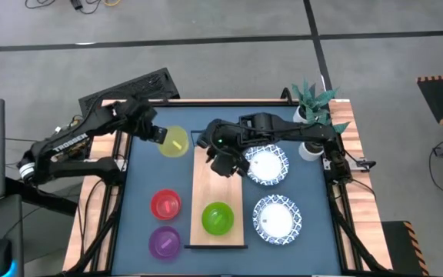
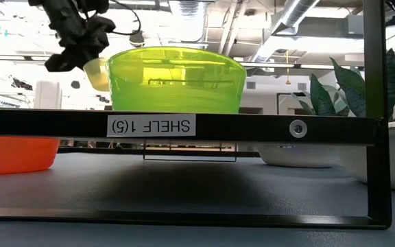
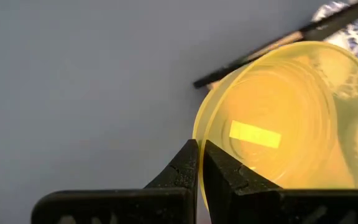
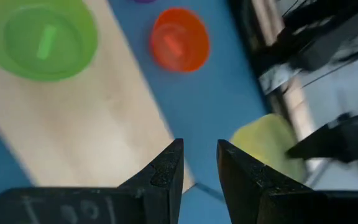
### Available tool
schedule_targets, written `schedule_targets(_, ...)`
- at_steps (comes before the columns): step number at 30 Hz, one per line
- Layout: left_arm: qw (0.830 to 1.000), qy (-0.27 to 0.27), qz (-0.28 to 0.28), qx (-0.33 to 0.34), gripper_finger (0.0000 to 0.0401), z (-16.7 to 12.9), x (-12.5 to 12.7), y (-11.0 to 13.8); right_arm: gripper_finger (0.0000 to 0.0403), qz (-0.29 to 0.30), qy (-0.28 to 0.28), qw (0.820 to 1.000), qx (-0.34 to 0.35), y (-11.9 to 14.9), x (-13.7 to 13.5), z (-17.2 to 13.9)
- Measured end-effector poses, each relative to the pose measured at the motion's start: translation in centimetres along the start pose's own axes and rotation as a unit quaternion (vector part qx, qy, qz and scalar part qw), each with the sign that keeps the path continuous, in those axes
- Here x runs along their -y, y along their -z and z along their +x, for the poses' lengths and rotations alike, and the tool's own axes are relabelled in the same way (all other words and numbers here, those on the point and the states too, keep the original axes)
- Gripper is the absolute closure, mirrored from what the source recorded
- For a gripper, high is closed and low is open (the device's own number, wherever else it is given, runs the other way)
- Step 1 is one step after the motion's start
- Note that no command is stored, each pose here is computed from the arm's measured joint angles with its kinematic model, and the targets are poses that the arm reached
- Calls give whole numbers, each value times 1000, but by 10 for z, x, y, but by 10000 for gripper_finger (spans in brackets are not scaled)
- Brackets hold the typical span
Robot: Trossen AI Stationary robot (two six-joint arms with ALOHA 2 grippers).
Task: Place and stack bowls onto a shelf
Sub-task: Stack the yellow bowl on top of the green bowl on the shelf
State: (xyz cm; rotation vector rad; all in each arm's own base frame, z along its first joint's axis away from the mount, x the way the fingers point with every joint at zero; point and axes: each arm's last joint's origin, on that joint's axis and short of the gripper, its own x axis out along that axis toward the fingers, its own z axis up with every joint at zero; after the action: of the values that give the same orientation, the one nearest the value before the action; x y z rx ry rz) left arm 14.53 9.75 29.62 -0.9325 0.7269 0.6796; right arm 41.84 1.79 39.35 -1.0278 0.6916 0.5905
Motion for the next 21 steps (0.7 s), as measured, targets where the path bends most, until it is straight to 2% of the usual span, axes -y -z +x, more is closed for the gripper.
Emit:
schedule_targets(4,1000,11,5,-3,401,-2,11,2,282,-11,17,1000,-11,6,5,-1)
schedule_targets(10,1000,8,4,11,401,-5,21,3,281,32,69,989,-126,51,24,-8)
schedule_targets(12,1000,4,4,15,401,-6,22,3,281,61,76,987,-124,58,26,-13)
schedule_targets(16,1000,13,9,19,401,-8,26,4,281,97,63,991,-72,44,22,-14)
schedule_targets(21,1000,22,20,9,401,-8,30,7,273,59,47,996,-44,11,10,0)
